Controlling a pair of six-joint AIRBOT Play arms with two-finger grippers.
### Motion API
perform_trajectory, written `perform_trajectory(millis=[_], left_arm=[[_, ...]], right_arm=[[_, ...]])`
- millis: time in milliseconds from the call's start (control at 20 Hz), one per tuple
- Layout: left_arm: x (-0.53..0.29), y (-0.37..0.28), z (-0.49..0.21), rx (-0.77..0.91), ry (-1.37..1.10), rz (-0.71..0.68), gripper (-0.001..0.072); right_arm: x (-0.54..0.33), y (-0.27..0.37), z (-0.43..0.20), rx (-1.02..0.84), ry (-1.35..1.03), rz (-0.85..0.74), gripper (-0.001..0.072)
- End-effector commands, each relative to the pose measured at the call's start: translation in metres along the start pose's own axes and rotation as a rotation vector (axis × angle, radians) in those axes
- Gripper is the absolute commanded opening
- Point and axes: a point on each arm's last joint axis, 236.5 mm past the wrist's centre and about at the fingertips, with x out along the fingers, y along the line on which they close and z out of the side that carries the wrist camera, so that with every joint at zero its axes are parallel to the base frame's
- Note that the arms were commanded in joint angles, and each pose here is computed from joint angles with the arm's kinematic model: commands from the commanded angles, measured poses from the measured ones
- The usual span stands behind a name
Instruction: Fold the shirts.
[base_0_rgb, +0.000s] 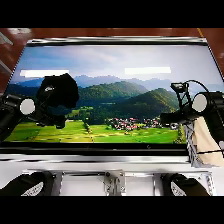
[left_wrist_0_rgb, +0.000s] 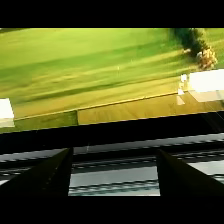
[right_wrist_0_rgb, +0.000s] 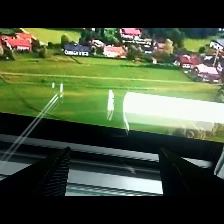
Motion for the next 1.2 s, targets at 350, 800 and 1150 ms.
perform_trajectory(millis=[350, 800, 1150], left_arm=[[-0.002, -0.005, 0.031, -0.004, -0.131, -0.021, 0.0594], [-0.029, 0.033, 0.131, -0.056, -0.507, 0.032, 0.0593], [0.031, 0.168, 0.215, -0.348, -0.344, 0.014, 0.0706]], right_arm=[[-0.001, -0.003, 0.02, -0.001, -0.085, -0.013, 0.0671], [-0.001, 0.001, 0.023, 0.074, -0.097, 0.006, 0.0672], [-0.004, 0.019, 0.041, 0.151, -0.17, 0.094, 0.0671]])
